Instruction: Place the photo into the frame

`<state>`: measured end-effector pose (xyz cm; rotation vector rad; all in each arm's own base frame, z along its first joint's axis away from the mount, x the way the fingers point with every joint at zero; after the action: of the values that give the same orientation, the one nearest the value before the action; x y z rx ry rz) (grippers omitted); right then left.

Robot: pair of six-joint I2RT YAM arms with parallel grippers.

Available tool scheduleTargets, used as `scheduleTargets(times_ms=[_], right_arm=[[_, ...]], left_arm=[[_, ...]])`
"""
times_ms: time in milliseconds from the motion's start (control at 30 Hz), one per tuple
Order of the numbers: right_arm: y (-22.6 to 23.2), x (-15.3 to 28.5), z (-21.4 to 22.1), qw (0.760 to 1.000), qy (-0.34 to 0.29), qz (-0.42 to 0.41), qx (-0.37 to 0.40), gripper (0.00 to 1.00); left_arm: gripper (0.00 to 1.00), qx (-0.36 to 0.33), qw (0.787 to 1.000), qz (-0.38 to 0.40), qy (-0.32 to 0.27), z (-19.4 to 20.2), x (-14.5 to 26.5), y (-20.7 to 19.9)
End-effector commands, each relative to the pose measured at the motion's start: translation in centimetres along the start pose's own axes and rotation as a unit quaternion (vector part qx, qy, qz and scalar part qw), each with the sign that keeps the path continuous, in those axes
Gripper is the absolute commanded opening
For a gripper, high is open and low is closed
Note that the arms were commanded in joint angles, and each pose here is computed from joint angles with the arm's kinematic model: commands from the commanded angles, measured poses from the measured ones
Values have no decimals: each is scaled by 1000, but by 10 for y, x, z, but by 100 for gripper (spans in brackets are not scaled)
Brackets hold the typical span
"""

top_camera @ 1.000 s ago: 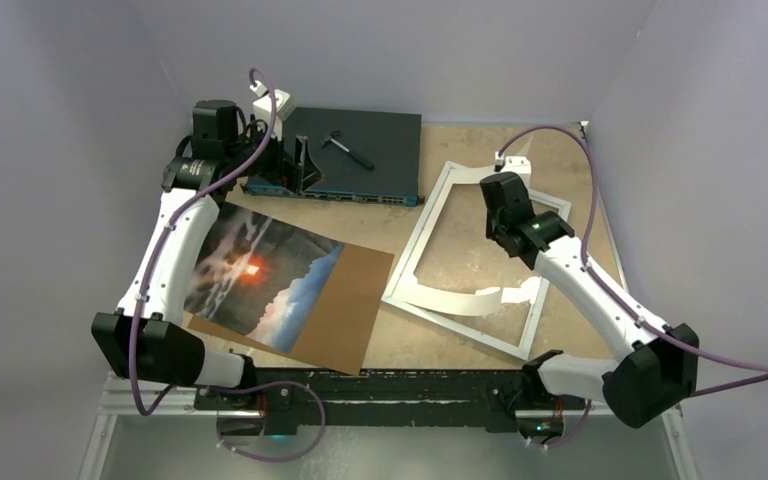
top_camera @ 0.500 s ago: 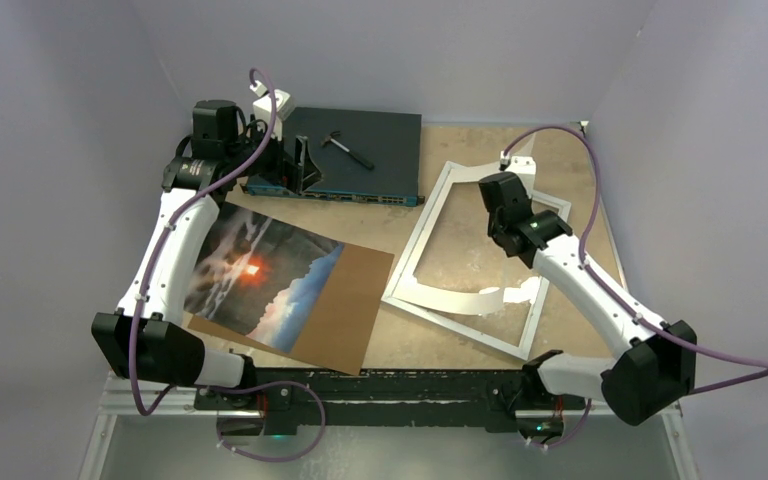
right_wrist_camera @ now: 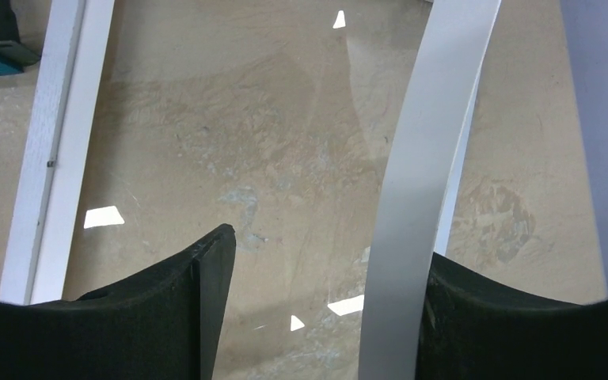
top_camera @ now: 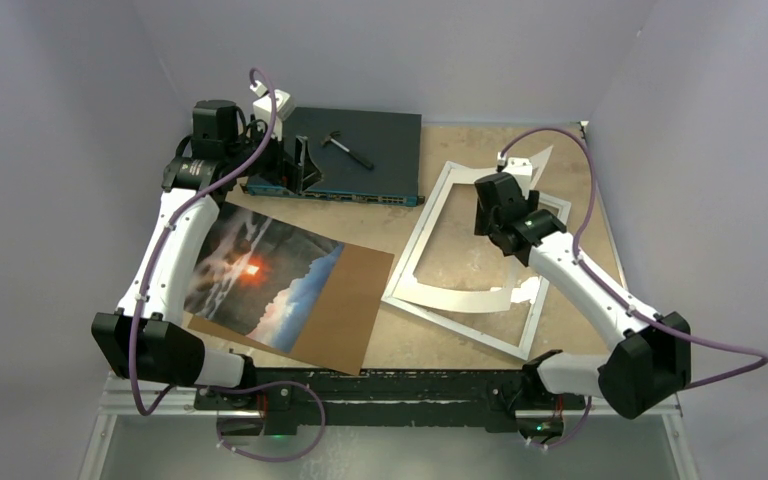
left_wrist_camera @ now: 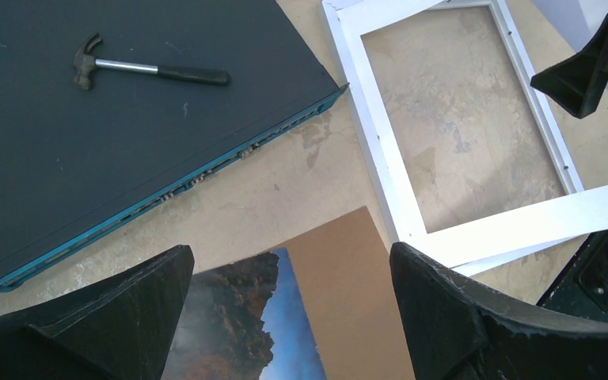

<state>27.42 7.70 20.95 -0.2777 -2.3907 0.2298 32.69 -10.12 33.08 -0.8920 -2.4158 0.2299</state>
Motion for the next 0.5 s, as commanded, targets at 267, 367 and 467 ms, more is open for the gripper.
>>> scheduleTargets(times_ms=[267,367,467], right_arm=[[-2,-2,0,1000,9,15,1,99],[-2,-5,7,999,22,23,5,99],[-2,-9,14,999,37,33,6,99]], left_arm=[[93,-35,999,19,-31,-15,12,-12],[93,-34,999,21,-31,-15,11,-12],[93,-34,999,23,-31,-16,11,-13]])
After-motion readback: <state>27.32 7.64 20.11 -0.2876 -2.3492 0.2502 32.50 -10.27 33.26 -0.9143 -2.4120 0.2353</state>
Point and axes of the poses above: each gripper's point midway between its finger pads, its own x axis back along the fingers, its own y axis along the line the jaws close on, z = x × y, the point moved 6 cm from there along x, back along the fingers, and after that the axes turned 8 degrees about x, right-handed, at the moved point
